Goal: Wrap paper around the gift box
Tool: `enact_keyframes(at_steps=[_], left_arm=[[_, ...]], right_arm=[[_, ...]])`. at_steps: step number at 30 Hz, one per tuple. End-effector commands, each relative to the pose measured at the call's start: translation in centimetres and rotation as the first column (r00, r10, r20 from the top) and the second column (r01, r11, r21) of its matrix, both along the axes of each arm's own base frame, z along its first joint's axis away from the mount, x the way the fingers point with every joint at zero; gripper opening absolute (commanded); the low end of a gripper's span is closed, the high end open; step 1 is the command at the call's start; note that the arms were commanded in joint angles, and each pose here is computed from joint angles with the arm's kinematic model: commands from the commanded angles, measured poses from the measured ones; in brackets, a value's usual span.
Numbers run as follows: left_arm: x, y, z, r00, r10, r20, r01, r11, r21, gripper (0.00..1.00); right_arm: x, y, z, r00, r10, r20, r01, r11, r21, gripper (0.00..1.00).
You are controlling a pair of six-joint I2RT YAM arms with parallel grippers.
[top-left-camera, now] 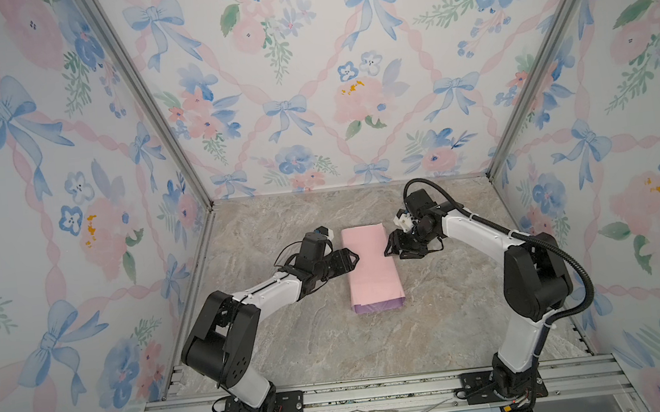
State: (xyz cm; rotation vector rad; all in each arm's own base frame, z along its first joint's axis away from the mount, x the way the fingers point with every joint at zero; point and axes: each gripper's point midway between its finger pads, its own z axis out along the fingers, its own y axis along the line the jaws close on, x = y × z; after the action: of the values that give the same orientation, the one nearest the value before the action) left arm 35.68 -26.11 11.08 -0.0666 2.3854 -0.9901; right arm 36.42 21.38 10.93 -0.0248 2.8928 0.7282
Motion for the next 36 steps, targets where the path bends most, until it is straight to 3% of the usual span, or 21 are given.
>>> enact_keyframes(at_steps=[1, 14, 26, 33, 36], left_arm=[[-0.2, -0.3, -0.3, 1.000, -0.004, -0.025, 0.003, 0.999, -0.037, 0.67], [-0.6, -0.8, -2.6, 0.998, -0.018, -0.066, 0.017, 1.000, -0.014, 0.65], [-0.4, -2.8, -4.0, 0.995, -0.073, -0.062, 0.074, 0.997, 0.014, 0.55], [0.8, -3.9, -3.7, 0.995, -0.100, -0.029, 0.101, 0.995, 0.020, 0.53], [1.0, -3.6, -2.7, 0.996, -0.092, 0.003, 0.092, 0.995, 0.026, 0.55]], right_arm=[[0.7, -0.3, 1.1, 1.000, 0.005, 0.014, -0.005, 1.000, -0.013, 0.61], [0.6, 2.2, -2.3, 0.996, 0.054, -0.077, -0.054, 0.999, 0.009, 0.60], [-0.6, 1.4, -3.6, 0.995, 0.010, -0.102, -0.011, 1.000, -0.004, 0.40], [-1.1, 0.6, -3.1, 0.997, -0.034, -0.069, 0.033, 0.999, -0.023, 0.42], [-0.6, -0.4, -2.2, 0.999, -0.044, -0.024, 0.042, 0.997, -0.057, 0.55]])
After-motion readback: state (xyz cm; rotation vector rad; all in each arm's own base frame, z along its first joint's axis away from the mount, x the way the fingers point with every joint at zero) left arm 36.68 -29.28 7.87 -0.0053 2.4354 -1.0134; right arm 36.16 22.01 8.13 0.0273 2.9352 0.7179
